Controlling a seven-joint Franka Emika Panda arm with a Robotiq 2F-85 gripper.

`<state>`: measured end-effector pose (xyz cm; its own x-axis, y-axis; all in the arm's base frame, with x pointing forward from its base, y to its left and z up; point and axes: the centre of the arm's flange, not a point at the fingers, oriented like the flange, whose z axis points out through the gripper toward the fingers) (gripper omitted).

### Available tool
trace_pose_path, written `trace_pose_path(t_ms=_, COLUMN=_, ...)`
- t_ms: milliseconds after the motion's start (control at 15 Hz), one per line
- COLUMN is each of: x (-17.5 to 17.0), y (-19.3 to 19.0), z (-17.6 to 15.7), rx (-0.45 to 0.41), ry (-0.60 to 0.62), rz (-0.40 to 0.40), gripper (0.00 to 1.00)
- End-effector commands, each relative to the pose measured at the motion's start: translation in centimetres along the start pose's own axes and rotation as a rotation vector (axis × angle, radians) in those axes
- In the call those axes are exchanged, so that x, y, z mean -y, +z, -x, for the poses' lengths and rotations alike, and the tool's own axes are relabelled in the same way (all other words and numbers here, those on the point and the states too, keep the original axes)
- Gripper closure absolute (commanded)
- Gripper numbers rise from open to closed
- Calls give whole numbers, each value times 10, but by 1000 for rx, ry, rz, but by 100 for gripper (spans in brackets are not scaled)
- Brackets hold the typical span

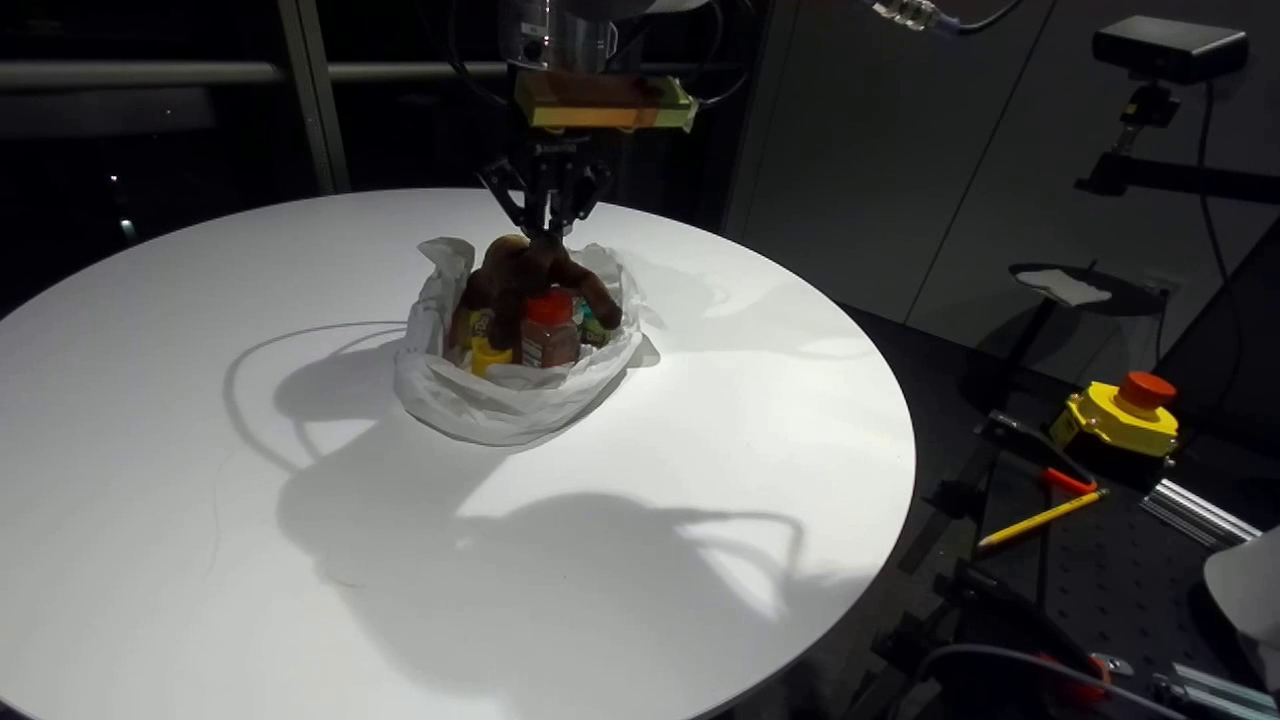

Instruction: Remove the contents from the white plastic bag and put them on the table one at a time

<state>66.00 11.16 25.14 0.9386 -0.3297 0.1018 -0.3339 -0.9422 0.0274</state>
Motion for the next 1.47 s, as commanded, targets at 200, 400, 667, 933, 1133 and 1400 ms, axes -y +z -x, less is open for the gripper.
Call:
trace_pose_path(t_ms=200, x=-35, y=-111, z=36, rx=-73, ry=45, rz=-87, gripper=99)
trace_pose_path(t_ms=400, x=-64, y=-141, z=73, rx=-50, ry=44, rz=-96, gripper=99)
trace_pose_path(t_ms=667, x=-114, y=-157, z=126, rx=-46, ry=93, rz=-105, gripper=99)
trace_pose_path(t_ms=933, x=-174, y=-145, z=181, rx=-8, ry=144, rz=-76, gripper=99)
trace_pose_path(t_ms=1133, x=-199, y=-105, z=195, rx=-37, ry=203, rz=-45, gripper=99)
trace_pose_path(t_ms=1400, x=-210, y=-62, z=184, rx=-82, ry=283, rz=-81, gripper=99)
